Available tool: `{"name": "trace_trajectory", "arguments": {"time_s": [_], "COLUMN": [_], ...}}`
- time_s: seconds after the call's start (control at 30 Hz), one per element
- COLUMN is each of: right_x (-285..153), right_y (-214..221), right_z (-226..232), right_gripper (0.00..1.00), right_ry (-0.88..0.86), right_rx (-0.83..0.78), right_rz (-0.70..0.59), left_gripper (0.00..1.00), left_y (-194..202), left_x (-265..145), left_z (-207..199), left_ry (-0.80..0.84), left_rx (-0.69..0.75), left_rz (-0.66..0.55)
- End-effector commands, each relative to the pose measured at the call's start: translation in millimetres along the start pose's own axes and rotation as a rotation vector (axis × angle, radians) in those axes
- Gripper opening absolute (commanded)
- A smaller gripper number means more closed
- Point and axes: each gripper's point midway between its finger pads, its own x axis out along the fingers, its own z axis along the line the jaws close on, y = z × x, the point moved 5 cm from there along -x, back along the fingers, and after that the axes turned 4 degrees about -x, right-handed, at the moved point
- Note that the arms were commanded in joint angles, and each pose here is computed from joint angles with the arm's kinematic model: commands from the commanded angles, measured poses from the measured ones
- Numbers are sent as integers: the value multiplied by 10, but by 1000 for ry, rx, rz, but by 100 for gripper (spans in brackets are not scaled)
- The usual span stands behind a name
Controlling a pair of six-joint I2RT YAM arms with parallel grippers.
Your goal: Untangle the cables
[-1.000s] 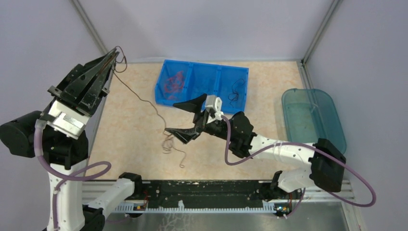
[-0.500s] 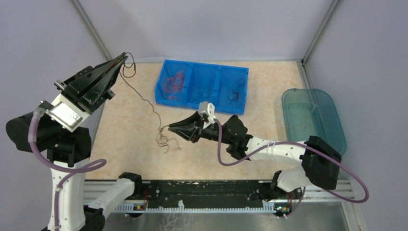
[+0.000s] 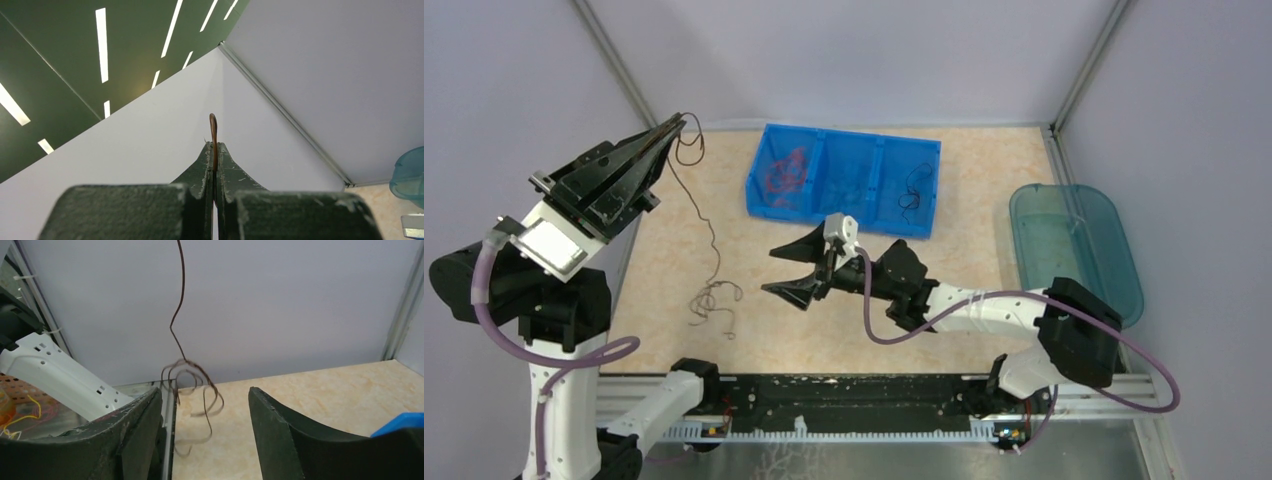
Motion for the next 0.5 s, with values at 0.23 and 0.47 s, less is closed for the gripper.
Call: {"name": "trace_trajectory", "arguments": {"time_s": [0.23,0.47], "right_x": [370,133], "right_y": [-251,-141], "right_z": [230,20], "right_gripper": [58,0], "right_ry": [-132,38], "right_rx": [-1,-44], "right_rz": [-107,-14], "left_gripper": [0,0], "left_y": [-75,150], "left_x": [-53,-202], "left_z": [-44,-100], "left_ry": [2,-37], "left_rx": [7,21], "left_rz": [-1,93]}}
